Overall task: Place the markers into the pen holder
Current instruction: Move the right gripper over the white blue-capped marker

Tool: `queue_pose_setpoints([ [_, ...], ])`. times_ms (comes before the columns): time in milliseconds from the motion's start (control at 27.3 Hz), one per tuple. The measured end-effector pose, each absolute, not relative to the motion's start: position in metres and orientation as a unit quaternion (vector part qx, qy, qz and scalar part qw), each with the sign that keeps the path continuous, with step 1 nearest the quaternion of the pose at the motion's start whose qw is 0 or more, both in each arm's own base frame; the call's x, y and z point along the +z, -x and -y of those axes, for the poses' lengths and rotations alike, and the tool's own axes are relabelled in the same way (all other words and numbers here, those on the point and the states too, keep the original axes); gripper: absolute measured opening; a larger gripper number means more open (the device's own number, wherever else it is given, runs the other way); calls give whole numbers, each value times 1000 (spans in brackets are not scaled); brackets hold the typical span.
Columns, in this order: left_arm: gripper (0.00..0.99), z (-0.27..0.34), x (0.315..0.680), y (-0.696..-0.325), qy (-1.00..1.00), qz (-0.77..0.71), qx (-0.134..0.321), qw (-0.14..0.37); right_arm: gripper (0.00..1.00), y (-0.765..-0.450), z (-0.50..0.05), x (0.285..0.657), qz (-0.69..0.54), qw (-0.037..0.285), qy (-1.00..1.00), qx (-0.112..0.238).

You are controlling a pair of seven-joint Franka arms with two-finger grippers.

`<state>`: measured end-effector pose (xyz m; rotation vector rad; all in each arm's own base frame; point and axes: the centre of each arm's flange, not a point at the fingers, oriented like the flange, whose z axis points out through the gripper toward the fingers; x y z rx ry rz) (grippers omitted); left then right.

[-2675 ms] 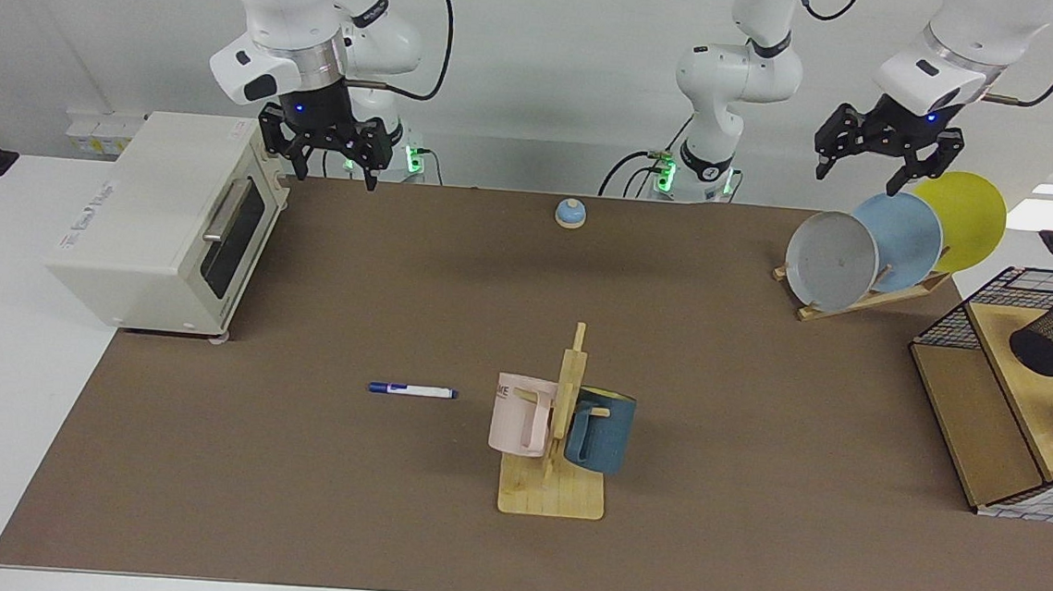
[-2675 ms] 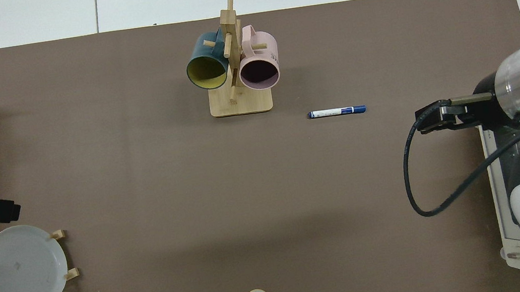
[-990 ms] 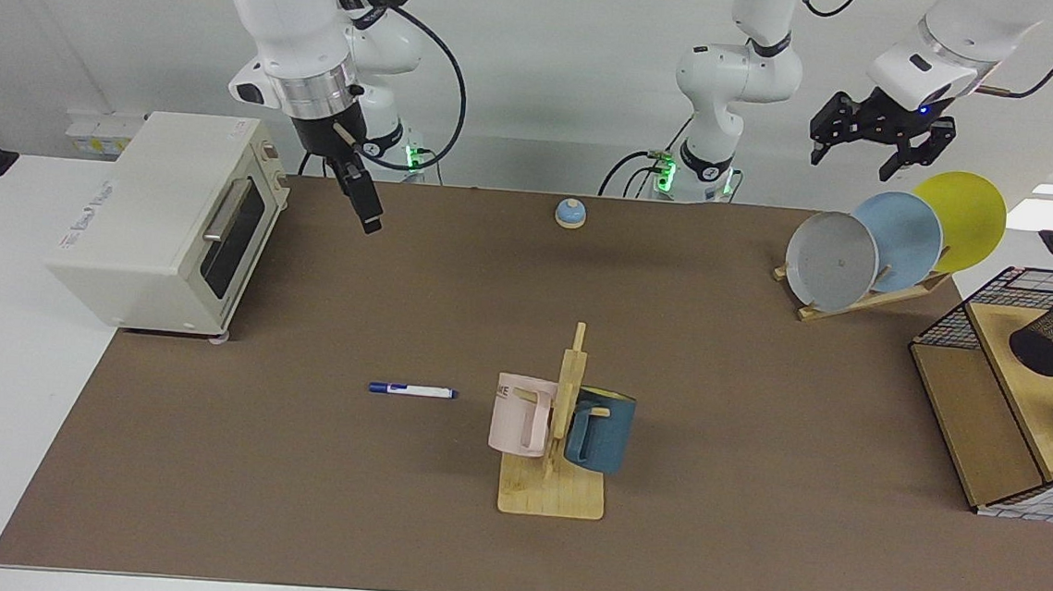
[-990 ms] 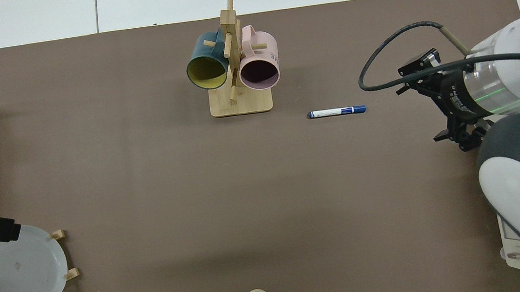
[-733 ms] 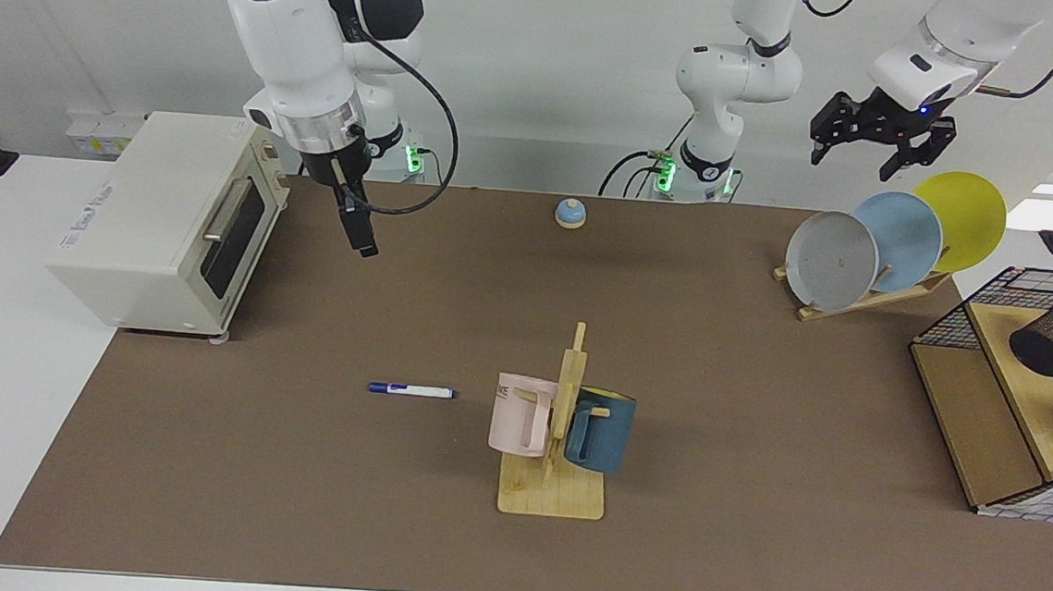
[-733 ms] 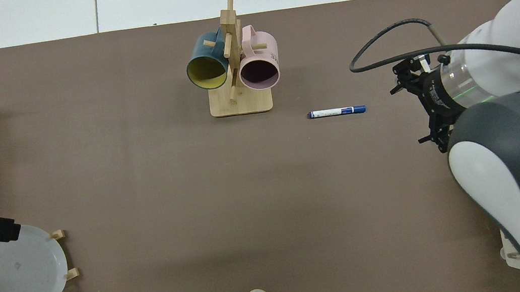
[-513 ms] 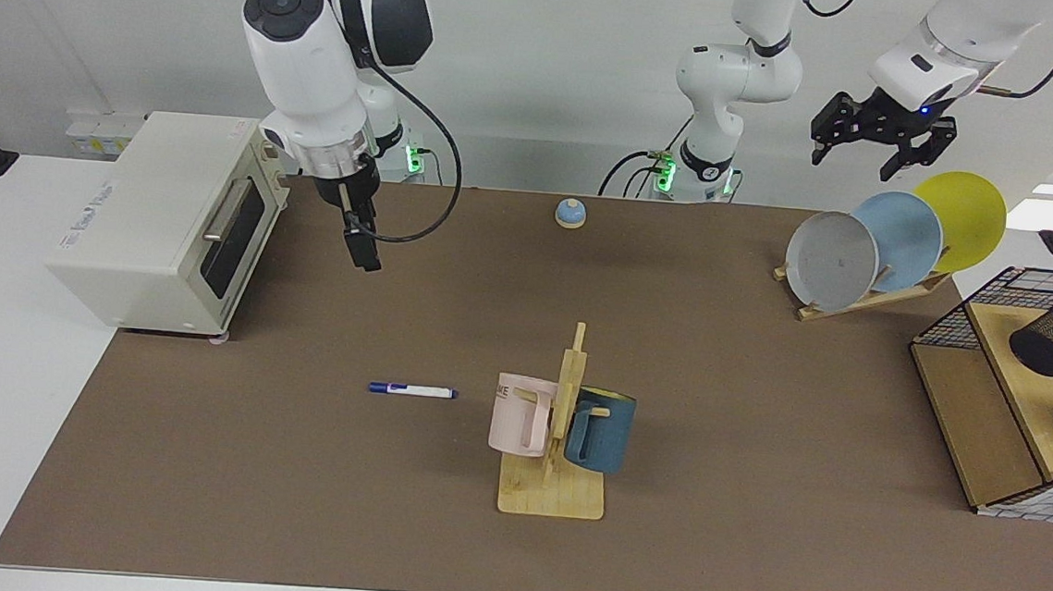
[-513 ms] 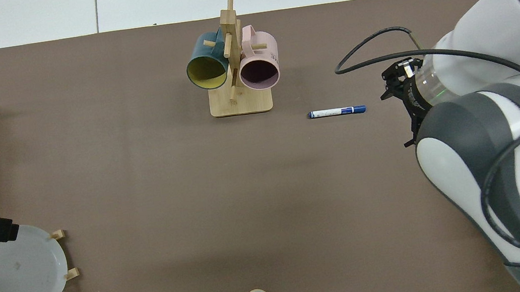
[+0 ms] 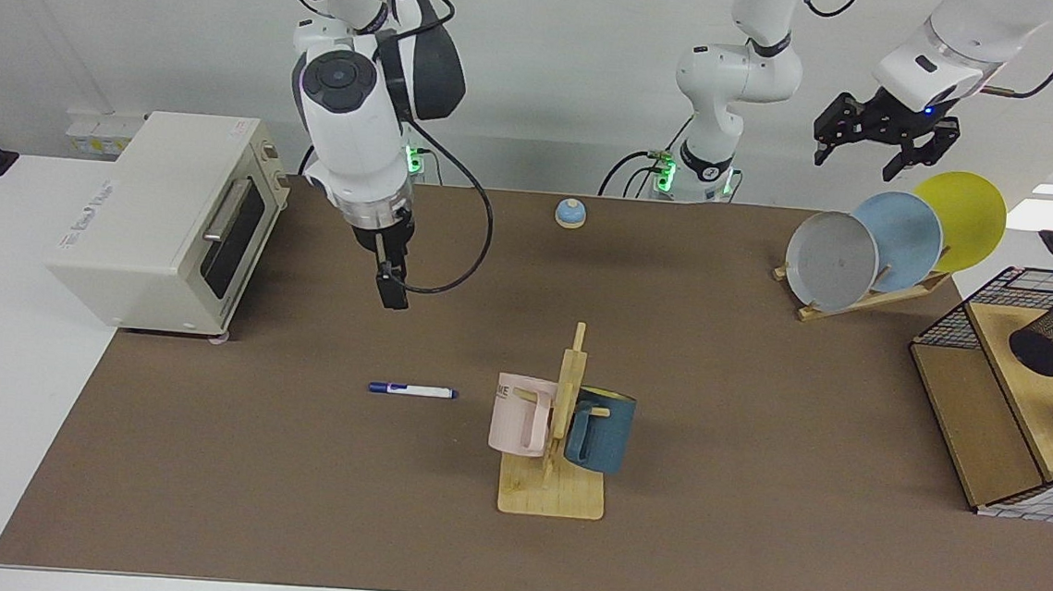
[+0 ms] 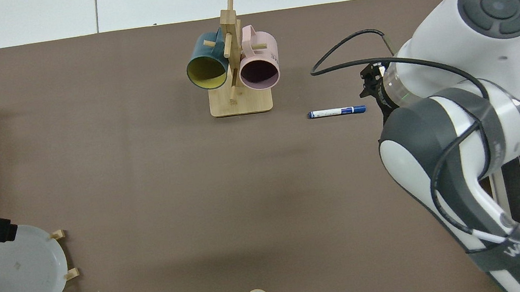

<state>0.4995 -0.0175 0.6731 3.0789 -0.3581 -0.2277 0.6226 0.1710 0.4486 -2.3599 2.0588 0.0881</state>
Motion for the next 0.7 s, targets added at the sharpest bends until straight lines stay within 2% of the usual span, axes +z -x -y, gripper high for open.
queue_pose_setpoints([
  [330,991,17,673,-500,-991,115,-73,17,996,-647,-156,389,-670,13,741,28],
  [550,991,16,673,-500,-991,114,-74,17,996,-648,-154,363,-671,26,741,16],
  [696,991,16,673,-500,-991,114,-74,17,996,-645,-154,352,-670,23,742,17],
])
